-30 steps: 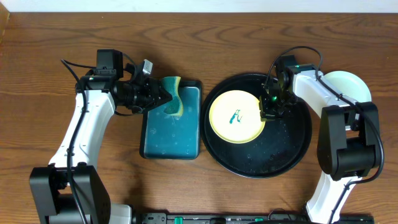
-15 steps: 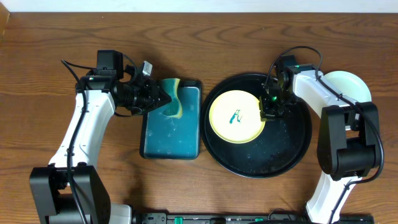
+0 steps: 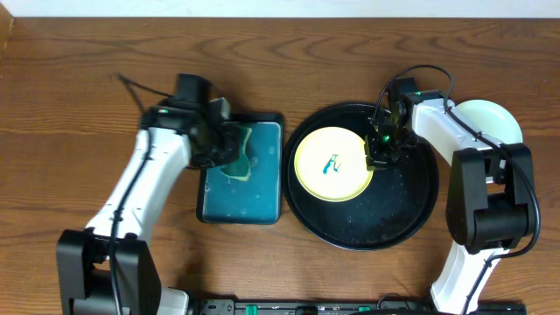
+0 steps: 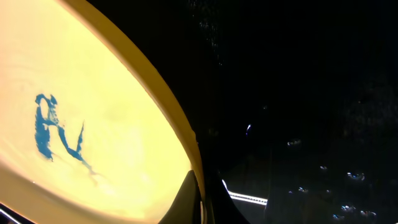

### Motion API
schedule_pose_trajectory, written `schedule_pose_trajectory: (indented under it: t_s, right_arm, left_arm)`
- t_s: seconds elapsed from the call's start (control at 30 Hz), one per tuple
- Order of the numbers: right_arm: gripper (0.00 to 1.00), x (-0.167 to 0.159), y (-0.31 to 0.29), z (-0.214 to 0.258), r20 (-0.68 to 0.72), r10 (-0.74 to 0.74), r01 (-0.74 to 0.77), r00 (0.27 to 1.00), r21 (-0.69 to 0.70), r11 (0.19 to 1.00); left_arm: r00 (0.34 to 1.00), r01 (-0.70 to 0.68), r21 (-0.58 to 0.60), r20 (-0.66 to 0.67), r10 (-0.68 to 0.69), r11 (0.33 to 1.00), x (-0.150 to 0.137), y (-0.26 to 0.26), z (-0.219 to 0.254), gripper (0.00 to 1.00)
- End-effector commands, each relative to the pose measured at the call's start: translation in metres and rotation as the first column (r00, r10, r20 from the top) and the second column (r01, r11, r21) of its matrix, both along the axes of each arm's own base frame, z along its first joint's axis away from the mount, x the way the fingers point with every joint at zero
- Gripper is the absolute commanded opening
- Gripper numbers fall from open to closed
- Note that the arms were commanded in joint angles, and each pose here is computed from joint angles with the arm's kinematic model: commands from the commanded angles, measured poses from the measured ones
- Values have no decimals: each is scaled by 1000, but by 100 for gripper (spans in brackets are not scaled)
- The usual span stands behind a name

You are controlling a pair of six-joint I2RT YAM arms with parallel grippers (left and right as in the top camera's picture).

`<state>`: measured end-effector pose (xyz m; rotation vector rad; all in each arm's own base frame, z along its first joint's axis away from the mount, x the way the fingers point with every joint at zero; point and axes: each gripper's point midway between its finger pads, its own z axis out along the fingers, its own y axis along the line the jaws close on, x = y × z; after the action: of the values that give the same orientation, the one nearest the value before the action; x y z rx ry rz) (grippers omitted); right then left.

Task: Clean dirty plates on tray and stack at the side

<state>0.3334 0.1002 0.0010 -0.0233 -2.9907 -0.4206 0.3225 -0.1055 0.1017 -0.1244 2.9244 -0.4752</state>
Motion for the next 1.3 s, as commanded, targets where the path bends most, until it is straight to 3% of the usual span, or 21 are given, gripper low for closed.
schedule_pose_trajectory:
  t_s: [0.0,0.17,0.53,0.77,1.0,1.27]
  right_arm:
    - [1,-1,-11,-11,3,29,-28,1000,-87,996]
    - [1,-1,-11,-11,4,29,-28,1000,-87,996]
    - [1,-2,-11,-11,-1,28,-28,1000,-87,996]
    - [1,-13,-1,-10,-40,42,-46,998,-86,995]
    - [1,-25,19,-9,-64,76,-81,995,-95,992]
    - [1,-32,31,-9,-80,74,-82,994,-102,991]
  left_arm:
    - [998,21,242,55,-36,970,3,14,-5,8]
    - [995,26,347,86,-59,938,2,9,-4,8]
    - [993,44,346,86,-79,937,-1,1,-4,7]
    - [986,113,180,98,-132,977,-2,-39,0,8]
    - [953,212,142,188,-237,967,-1,-87,8,8]
    - [954,159,46,249,-165,986,0,-128,17,8]
